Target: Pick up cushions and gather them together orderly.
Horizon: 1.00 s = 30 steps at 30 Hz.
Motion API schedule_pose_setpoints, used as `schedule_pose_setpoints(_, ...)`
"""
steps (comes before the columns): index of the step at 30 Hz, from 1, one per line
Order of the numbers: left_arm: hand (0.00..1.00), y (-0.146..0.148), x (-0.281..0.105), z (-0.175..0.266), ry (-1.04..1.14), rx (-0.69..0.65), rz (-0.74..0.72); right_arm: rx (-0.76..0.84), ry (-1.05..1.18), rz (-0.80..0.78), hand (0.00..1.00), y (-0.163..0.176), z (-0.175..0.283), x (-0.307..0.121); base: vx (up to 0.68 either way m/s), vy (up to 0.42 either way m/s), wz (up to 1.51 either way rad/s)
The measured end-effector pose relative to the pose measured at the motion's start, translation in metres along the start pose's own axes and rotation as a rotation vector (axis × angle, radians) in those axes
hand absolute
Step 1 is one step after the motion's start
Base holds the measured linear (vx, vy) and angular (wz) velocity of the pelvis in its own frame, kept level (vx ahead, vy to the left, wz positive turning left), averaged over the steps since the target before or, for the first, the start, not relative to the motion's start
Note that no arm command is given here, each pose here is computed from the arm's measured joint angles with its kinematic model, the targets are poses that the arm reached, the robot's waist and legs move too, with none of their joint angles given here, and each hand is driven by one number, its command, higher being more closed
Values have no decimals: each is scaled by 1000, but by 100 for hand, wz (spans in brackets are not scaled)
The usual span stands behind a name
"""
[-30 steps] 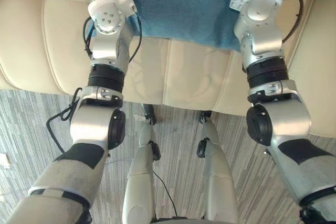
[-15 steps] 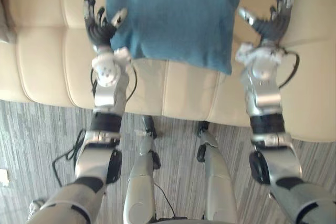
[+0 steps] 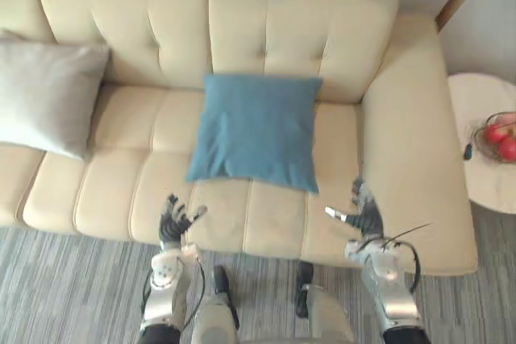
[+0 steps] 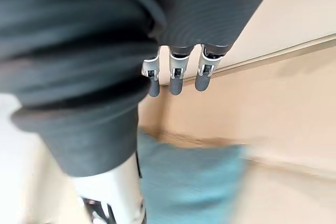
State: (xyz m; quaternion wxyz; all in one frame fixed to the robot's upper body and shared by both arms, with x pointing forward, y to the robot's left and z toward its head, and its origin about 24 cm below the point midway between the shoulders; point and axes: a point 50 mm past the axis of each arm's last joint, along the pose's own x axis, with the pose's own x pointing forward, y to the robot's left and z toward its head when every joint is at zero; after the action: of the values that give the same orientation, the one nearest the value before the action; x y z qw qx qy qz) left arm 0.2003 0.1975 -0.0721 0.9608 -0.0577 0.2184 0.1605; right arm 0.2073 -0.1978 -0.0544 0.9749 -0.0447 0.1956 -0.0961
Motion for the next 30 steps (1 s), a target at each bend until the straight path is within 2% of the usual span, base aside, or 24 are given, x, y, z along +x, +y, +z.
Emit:
schedule_pose_setpoints(5, 0, 18, -15, -66, 304, 97, 29, 59, 388, -77, 0, -9, -84, -21, 49, 49, -4)
schedule_pose_setpoints(10, 0, 43, -39, -103, 488, 147, 105, 97, 600, -159, 0, -20, -123, -46, -6, 22, -5)
schedule_pose_setpoints(14, 0, 48, -49, -113, 538, 181, 108, 109, 647, -192, 0, -27, -131, -53, -40, 7, -3)
schedule_pose_setpoints(15, 0, 63, -63, -126, 616, 190, 150, 130, 677, -249, 0, -39, -130, -46, 0, 0, 0)
schedule_pose_setpoints(30, 0, 60, -62, -126, 616, 166, 152, 121, 706, -232, 0, -30, -136, -54, -10, 1, -7)
